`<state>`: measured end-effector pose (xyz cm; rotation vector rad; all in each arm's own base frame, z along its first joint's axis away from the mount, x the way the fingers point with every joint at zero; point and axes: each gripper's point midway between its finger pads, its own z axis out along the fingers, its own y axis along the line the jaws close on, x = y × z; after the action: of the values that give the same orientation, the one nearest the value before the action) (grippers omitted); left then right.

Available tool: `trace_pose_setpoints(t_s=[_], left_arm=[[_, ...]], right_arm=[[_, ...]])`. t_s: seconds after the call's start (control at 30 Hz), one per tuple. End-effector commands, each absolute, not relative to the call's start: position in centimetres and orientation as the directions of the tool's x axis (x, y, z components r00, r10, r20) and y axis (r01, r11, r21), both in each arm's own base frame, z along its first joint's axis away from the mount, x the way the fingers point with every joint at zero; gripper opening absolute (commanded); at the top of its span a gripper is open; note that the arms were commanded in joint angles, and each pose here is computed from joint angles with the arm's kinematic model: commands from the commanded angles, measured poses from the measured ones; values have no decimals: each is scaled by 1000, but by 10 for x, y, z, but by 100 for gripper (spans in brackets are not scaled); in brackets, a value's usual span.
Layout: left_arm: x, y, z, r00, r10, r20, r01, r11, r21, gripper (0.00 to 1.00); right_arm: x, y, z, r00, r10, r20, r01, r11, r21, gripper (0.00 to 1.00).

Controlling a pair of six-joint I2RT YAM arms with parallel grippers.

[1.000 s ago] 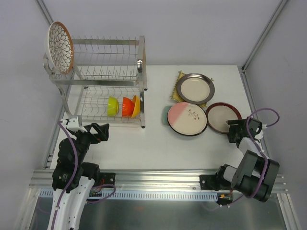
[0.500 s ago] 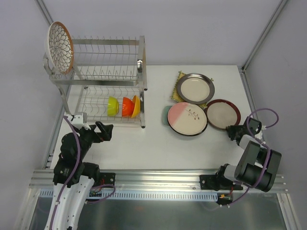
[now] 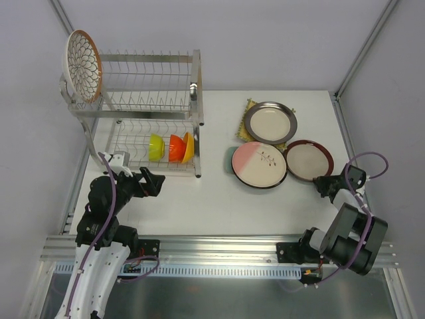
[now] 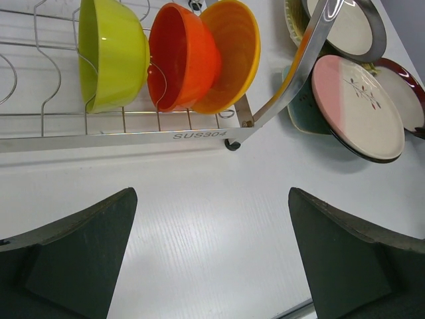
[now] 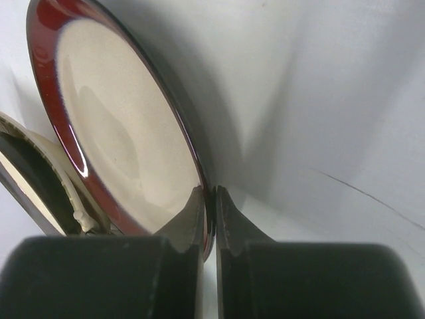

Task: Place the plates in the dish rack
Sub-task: Grab a plate with the right arm

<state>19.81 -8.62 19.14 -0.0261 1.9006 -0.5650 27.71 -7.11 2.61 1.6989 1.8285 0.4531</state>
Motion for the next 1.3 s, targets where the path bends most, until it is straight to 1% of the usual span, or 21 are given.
trace_pose_setpoints(t_s=[0.0,0.17,0.2,0.23,0.27,0.33,0.37,0.47,0.57,0.6,0.63,0.7,0.73,0.8,0.9,0.97,1.03,1.07,1.27], left_arm=[[202,-93,201,-375,-269,-887,294,873,-389,99],[203,-93,199,-375,-262,-889,292,877,-381,99],[202,-93,198,-377,-261,-889,292,877,-382,99],[203,-93,198,-378,-261,-888,292,877,-382,99],[203,-93,198,-379,-260,-888,292,877,-381,99],[203,-92,198,-378,-260,-889,291,878,-380,99],[203,-92,198,-376,-262,-889,290,878,-381,99],[203,-91,198,-372,-260,-891,286,881,-377,99],[203,-90,198,-371,-261,-891,282,883,-376,99],[204,-90,198,-371,-260,-892,280,884,-374,99],[204,-90,197,-373,-258,-891,278,885,-372,99],[204,-90,197,-375,-257,-890,277,886,-373,99],[204,-90,197,-375,-257,-890,277,886,-373,99],[205,-89,197,-371,-259,-892,273,888,-371,99],[205,-88,197,-368,-258,-893,270,890,-368,99],[205,-87,196,-371,-258,-892,266,891,-368,99],[205,-87,196,-370,-258,-893,266,891,-368,99],[206,-87,195,-373,-257,-891,264,892,-368,99],[207,-84,195,-367,-259,-894,250,898,-363,99]], right_arm=[[248,-56,12,-64,989,-136,841,127,526,1],[236,-45,0,-106,988,-110,850,148,506,0],[233,-43,-3,-112,989,-100,856,147,495,1],[230,-42,-5,-117,988,-96,860,149,487,5],[228,-41,-7,-125,988,-96,864,156,478,19],[226,-43,-9,-134,985,-112,867,171,468,35],[226,-44,-9,-140,983,-118,869,179,460,50],[223,-49,-7,-151,978,-143,877,199,436,62],[228,-52,3,-158,973,-166,867,217,449,68],[228,-53,7,-165,967,-193,866,236,441,70],[233,-57,16,-168,960,-222,858,253,446,74],[234,-60,24,-190,941,-280,858,298,417,77],[242,-65,38,-197,925,-324,840,330,431,78],[250,-65,51,-213,907,-364,821,368,437,79],[272,-63,77,-240,875,-421,763,438,475,81],[293,-61,98,-267,833,-485,697,514,499,81],[308,-55,107,-295,810,-506,650,558,515,81],[321,-47,115,-319,791,-522,594,596,541,80],[385,-20,140,-393,755,-525,410,655,635,79]])
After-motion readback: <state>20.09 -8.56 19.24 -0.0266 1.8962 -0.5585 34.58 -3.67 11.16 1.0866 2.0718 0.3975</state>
